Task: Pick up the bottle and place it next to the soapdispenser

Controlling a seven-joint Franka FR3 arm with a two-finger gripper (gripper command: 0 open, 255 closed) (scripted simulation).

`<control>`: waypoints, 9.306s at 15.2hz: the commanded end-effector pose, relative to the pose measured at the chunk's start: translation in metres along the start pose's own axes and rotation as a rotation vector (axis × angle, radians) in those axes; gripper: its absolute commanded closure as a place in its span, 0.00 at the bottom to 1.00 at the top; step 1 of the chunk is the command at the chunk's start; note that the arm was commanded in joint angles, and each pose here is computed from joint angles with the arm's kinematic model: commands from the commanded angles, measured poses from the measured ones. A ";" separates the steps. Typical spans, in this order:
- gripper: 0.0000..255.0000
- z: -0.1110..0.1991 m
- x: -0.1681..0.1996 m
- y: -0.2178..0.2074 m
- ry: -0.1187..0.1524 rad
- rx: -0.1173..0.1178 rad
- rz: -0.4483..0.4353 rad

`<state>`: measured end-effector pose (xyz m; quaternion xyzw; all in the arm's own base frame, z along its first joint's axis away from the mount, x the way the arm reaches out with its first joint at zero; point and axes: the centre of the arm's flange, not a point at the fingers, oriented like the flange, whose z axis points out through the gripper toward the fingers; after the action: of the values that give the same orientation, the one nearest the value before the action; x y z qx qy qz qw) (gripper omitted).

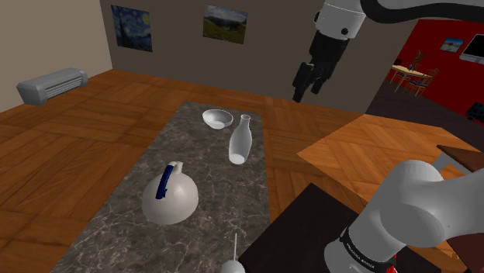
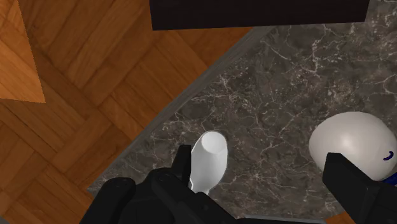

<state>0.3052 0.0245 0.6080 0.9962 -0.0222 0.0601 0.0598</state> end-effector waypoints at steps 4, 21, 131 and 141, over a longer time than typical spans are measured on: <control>0.00 0.028 0.027 0.011 -0.001 0.015 0.001; 0.00 0.191 0.178 0.064 -0.009 0.099 0.008; 1.00 -0.063 0.172 -0.069 -0.012 0.130 0.011; 1.00 -0.085 0.109 -0.184 -0.012 0.130 0.011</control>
<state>0.4200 0.1994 0.6859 0.9982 -0.0233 0.0553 -0.0052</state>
